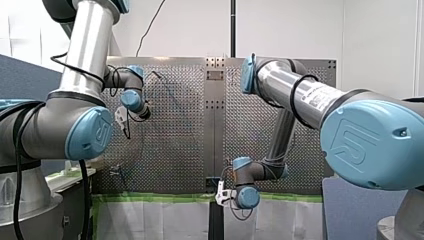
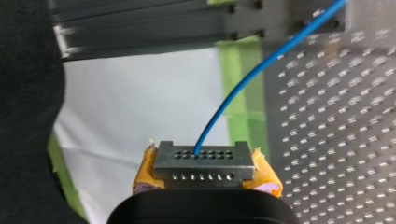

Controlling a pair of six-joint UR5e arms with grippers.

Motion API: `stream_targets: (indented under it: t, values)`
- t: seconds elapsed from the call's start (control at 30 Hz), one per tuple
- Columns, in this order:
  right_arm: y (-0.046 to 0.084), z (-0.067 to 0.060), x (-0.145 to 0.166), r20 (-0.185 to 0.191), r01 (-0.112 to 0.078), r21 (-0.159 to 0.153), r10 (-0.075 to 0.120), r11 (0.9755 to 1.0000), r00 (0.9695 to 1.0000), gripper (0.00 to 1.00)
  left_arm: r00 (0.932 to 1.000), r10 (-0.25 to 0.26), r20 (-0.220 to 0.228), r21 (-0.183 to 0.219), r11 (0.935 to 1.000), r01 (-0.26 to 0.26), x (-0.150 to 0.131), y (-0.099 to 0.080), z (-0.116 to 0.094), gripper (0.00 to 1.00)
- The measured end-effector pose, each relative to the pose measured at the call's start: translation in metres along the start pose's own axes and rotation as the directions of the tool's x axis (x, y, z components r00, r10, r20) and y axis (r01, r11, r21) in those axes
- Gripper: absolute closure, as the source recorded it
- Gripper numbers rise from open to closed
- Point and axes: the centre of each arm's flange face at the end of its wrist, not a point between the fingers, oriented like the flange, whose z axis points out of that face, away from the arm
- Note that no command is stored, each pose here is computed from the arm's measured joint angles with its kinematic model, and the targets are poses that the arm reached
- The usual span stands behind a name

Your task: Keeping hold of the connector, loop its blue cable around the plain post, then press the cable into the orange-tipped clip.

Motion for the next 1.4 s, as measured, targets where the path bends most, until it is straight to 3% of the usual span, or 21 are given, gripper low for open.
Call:
stream_targets:
  t: [0.2,0.47,0.6,0.8,1.07,1.27,1.4]
  values:
    - [0.007,-0.001,-0.021,0.035,0.004,-0.01,-0.003,0.9999,0.9994,1.0,1.0,-0.001,-0.002,0.002,1.0,0.001,0.001,-0.001,0.0,0.0]
    - [0.01,-0.005,-0.023,0.056,0.018,-0.016,-0.017,0.9997,0.9983,1.0,1.0,-0.001,-0.003,0.0,1.0,0.001,0.002,-0.002,-0.001,0.0]
    - [0.012,-0.011,-0.01,0.033,0.01,-0.017,-0.009,0.9998,0.9994,1.0,1.0,-0.001,-0.003,-0.003,1.0,0.001,0.002,-0.002,-0.001,0.0]
    - [0.017,-0.022,0.013,-0.025,-0.017,-0.031,0.016,0.9994,0.9995,1.0,1.0,-0.001,-0.004,-0.003,1.0,0.001,0.002,-0.002,-0.002,0.0]
    - [0.018,-0.039,0.039,-0.099,-0.037,-0.032,0.034,0.9988,0.9945,1.0,0.9998,-0.001,-0.021,-0.009,1.0,0.0,0.005,-0.004,-0.004,0.0]
    - [0.019,-0.056,0.054,-0.112,-0.03,-0.038,0.025,0.9988,0.9934,1.0,0.9994,-0.001,-0.033,-0.012,0.9999,0.001,0.006,-0.005,-0.006,0.0]
    - [0.02,-0.068,0.066,-0.14,-0.036,-0.037,0.03,0.9987,0.9896,1.0,0.999,0.001,-0.045,-0.012,0.9999,-0.002,0.009,-0.008,-0.008,0.0]
